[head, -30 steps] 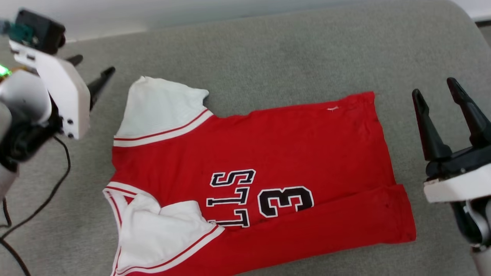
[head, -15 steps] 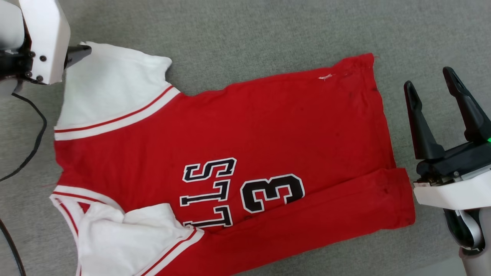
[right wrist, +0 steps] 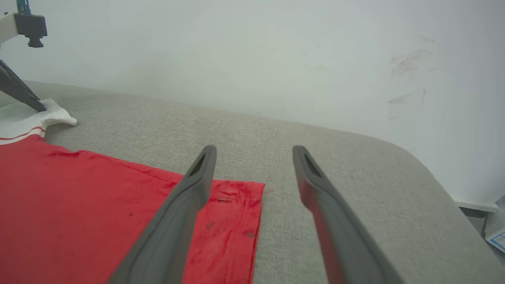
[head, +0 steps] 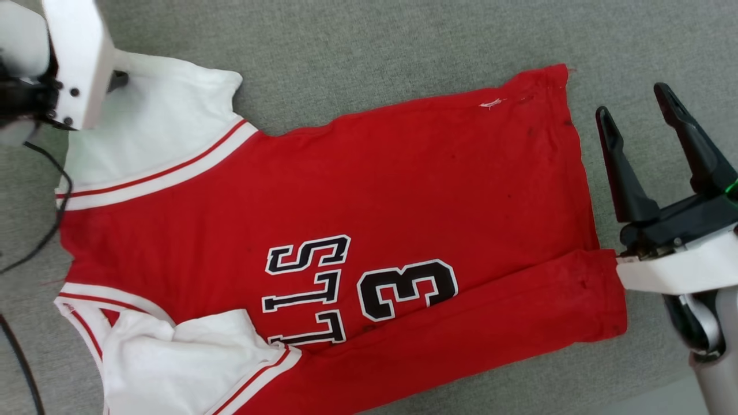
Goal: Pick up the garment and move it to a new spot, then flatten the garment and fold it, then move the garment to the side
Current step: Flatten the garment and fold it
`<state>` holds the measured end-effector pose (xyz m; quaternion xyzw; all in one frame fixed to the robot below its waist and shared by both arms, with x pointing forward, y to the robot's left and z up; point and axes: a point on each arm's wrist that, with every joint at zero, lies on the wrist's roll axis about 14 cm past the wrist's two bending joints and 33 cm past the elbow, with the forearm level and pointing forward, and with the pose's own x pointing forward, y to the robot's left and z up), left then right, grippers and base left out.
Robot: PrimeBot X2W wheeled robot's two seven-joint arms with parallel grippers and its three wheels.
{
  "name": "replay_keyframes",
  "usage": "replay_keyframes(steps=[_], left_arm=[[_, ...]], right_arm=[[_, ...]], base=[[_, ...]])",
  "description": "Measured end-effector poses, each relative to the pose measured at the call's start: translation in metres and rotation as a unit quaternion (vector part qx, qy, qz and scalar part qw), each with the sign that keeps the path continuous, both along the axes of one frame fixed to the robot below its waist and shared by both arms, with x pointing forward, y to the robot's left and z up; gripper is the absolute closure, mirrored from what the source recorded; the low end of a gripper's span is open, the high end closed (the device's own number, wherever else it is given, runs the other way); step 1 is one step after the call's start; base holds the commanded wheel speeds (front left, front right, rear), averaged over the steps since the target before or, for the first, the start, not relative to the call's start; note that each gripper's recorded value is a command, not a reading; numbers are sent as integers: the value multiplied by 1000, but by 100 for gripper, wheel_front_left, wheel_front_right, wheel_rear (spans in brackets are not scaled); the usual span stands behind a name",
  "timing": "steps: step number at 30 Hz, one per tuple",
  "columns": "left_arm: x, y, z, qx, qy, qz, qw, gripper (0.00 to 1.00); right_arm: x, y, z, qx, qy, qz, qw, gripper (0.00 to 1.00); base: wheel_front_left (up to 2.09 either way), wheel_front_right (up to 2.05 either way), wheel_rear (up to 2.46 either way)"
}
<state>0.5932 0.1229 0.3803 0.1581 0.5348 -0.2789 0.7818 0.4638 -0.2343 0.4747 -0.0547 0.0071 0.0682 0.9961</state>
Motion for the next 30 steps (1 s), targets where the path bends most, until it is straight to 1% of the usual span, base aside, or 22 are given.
replay_keyframes(steps=[3,6,8,10,12,14,17,20,22,23,28,30], left_arm=[[-1,-4,11,-13,-19,-4,1000,100],[-2,-6,29,-22,-45,-9,999,100],[-6,-8,41,-22,-64,-20,998,100],[-11,-9,52,-24,-79,-30,996,100],[-18,-12,64,-28,-94,-42,994,100],[-25,-13,72,-31,-106,-52,993,100],[-34,-11,80,-28,-117,-62,991,100],[-41,-11,86,-32,-127,-71,989,100],[-44,-11,86,-34,-130,-75,988,100],[-44,-11,86,-35,-130,-77,988,100],[-41,-15,86,-45,-140,-85,985,100],[-40,-16,83,-49,-141,-87,985,100]], right_arm=[[6,-3,11,-23,1,11,1000,0],[13,-7,25,-66,12,27,997,0],[17,-9,29,-99,41,42,993,0],[18,-10,27,-127,88,56,986,0],[21,-10,31,-145,124,69,979,0],[24,-10,28,-165,173,82,967,0],[23,-10,18,-183,257,98,944,0],[21,-11,4,-201,341,109,912,0],[20,-12,-6,-204,392,111,890,0],[22,-13,-10,-204,409,109,882,0],[36,-15,-34,-181,483,97,851,0],[45,-9,-44,-167,496,97,846,0]], base=[[0,0,0],[0,0,0],[0,0,0],[0,0,0],[0,0,0],[0,0,0],[0,0,0],[0,0,0],[0,0,0],[0,0,0],[0,0,0],[0,0,0]])
